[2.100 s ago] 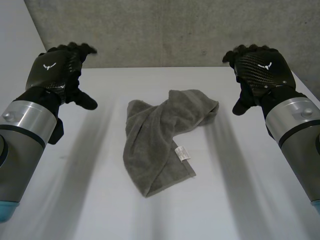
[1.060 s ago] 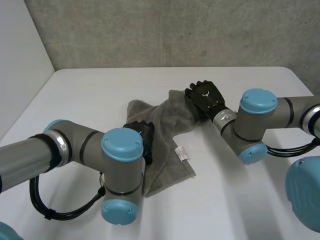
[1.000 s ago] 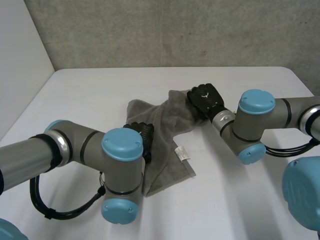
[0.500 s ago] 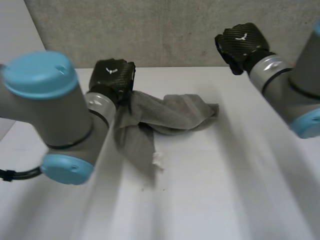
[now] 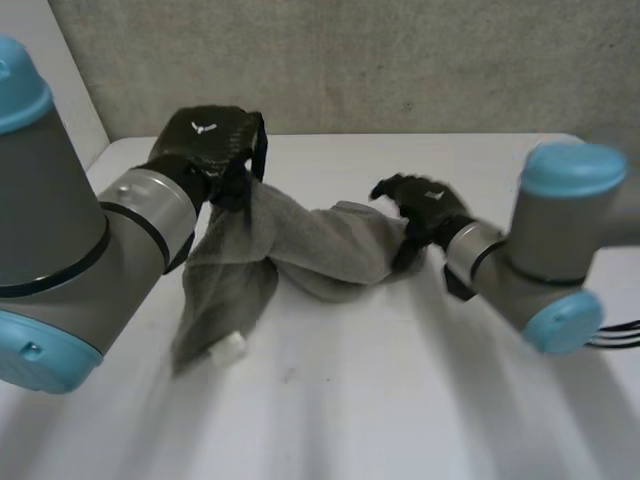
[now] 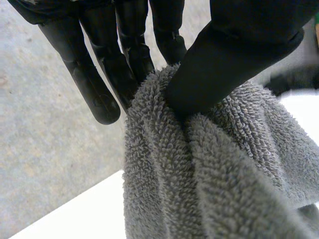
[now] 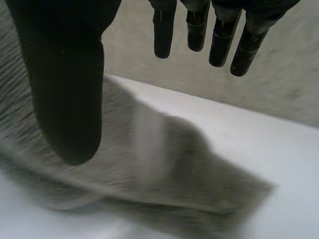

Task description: Fold the towel.

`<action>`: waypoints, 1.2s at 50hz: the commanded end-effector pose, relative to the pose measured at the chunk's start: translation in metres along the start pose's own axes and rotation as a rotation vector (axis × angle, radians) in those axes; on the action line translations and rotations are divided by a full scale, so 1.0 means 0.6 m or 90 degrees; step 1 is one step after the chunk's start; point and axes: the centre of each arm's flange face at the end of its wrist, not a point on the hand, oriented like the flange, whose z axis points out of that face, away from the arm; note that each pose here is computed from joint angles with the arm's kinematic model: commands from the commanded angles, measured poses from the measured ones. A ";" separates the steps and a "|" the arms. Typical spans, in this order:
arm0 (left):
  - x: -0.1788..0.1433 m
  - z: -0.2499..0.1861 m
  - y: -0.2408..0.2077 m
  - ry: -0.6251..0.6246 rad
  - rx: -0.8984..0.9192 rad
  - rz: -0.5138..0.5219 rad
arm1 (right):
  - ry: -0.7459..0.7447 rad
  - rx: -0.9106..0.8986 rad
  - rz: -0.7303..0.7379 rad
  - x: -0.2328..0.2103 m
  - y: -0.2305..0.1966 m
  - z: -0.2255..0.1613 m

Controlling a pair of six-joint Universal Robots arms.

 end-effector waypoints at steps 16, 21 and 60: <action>-0.014 -0.003 -0.001 -0.014 -0.003 -0.024 | 0.022 0.142 -0.055 -0.033 -0.006 0.041; -0.026 0.009 0.017 -0.024 -0.024 -0.020 | 0.084 0.183 -0.185 -0.004 -0.076 0.003; 0.005 0.181 0.218 0.028 -0.119 0.105 | 0.110 -0.049 -0.511 0.002 0.000 0.016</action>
